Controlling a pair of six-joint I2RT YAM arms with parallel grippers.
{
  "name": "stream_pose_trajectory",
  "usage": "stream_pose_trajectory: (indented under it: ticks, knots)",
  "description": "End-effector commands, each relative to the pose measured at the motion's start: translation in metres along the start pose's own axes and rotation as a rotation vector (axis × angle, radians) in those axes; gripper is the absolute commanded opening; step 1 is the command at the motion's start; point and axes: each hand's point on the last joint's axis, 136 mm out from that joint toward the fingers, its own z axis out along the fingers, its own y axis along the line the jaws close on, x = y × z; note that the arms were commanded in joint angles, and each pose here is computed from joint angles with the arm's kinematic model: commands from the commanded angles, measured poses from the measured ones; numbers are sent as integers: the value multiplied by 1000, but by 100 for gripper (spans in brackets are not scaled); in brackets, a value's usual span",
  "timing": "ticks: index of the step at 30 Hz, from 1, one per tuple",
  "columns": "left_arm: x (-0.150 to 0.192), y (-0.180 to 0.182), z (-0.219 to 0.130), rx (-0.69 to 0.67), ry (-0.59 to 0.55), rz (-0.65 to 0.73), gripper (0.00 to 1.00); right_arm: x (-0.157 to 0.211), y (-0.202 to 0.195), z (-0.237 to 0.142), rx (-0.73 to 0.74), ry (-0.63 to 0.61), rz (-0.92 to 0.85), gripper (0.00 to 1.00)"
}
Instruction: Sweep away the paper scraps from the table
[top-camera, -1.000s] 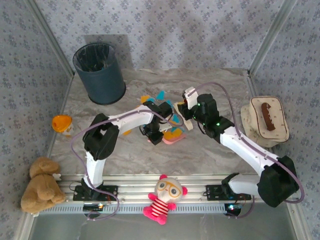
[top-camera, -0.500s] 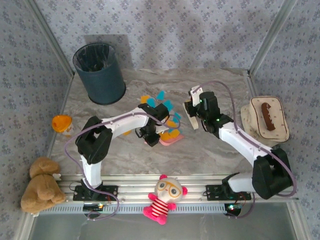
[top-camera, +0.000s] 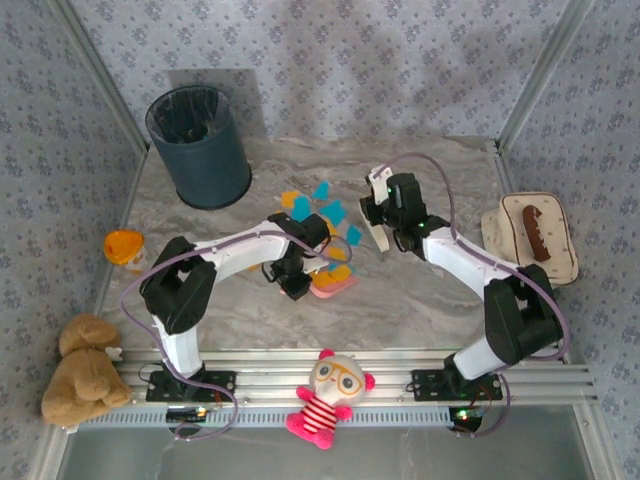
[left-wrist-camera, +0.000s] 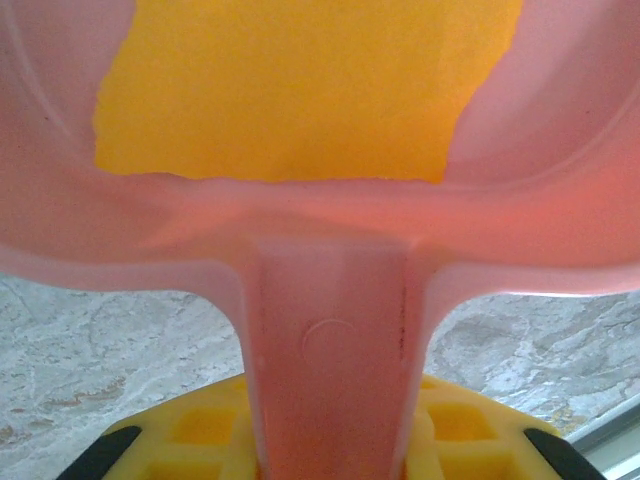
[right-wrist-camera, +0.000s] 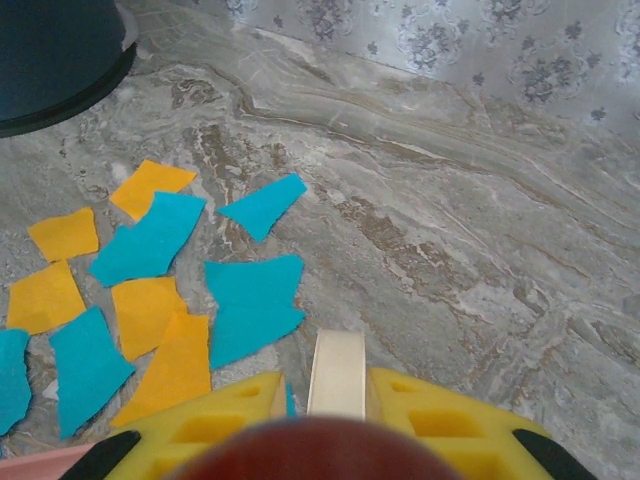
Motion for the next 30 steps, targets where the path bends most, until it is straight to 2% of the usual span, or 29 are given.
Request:
stream_pose_trajectory:
  ticks: [1,17,23,30]
  knots:
    - [4,-1,-5,29,3,-28,0,-13,11,6,-36,-26,-59,0]
    - [-15,5,5,60,33,-54,0,25,67,-6,-227,100,-183,0]
    - [-24,7,6,58,34,-58,0,28,91,-22,-320,94,-148,0]
    - [-29,9,3,48,21,-57,0,23,100,-38,-362,76,-121,0]
